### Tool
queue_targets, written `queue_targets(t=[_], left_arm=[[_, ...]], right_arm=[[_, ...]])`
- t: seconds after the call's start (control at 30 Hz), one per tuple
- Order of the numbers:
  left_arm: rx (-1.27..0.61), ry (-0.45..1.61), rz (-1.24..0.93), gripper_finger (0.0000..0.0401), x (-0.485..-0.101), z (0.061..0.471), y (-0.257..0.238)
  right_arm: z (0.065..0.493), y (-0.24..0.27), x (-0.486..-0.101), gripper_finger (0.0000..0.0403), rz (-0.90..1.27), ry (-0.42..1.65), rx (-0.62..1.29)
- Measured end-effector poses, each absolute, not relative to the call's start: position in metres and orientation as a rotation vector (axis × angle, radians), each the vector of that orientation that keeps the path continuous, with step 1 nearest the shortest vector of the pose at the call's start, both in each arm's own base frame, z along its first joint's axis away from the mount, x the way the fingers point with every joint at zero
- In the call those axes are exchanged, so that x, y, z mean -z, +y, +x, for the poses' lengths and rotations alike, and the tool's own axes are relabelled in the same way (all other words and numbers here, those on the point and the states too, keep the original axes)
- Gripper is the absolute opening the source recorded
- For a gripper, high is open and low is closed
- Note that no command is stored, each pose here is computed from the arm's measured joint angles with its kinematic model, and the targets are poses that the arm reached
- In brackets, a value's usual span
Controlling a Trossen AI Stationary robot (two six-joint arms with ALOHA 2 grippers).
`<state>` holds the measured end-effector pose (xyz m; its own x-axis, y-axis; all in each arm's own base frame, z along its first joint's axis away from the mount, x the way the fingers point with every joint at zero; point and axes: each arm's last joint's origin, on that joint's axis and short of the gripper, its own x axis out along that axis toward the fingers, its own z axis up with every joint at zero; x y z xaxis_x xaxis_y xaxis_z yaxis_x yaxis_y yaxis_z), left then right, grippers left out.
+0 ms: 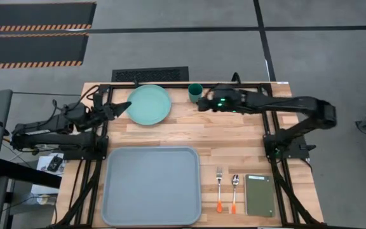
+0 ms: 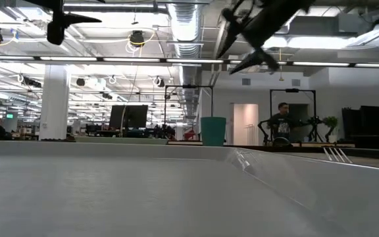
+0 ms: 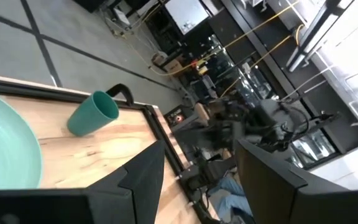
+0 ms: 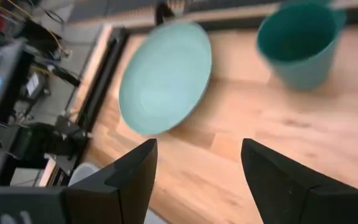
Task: Pick and place plate/cup/fork/spoon on tray
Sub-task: Put the orange fork on the left of the gray tray
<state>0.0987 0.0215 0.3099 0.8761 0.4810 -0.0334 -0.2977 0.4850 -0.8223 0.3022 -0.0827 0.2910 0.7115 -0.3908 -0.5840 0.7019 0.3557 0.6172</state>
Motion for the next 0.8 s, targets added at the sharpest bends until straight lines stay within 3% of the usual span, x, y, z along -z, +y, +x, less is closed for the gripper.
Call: queue_targets(t=[0.47, 0.8], left_arm=[[-0.518, -0.173, -0.94, 0.0183, -0.309, 0.095, 0.022], [-0.52, -0.162, -0.91, 0.0183, -0.309, 0.095, 0.022]], right_arm=[[0.414, -0.095, -0.227, 0.026, 1.027, 0.476, 0.706], [0.461, -0.117, -0.19, 0.026, 1.038, 0.514, 0.738]])
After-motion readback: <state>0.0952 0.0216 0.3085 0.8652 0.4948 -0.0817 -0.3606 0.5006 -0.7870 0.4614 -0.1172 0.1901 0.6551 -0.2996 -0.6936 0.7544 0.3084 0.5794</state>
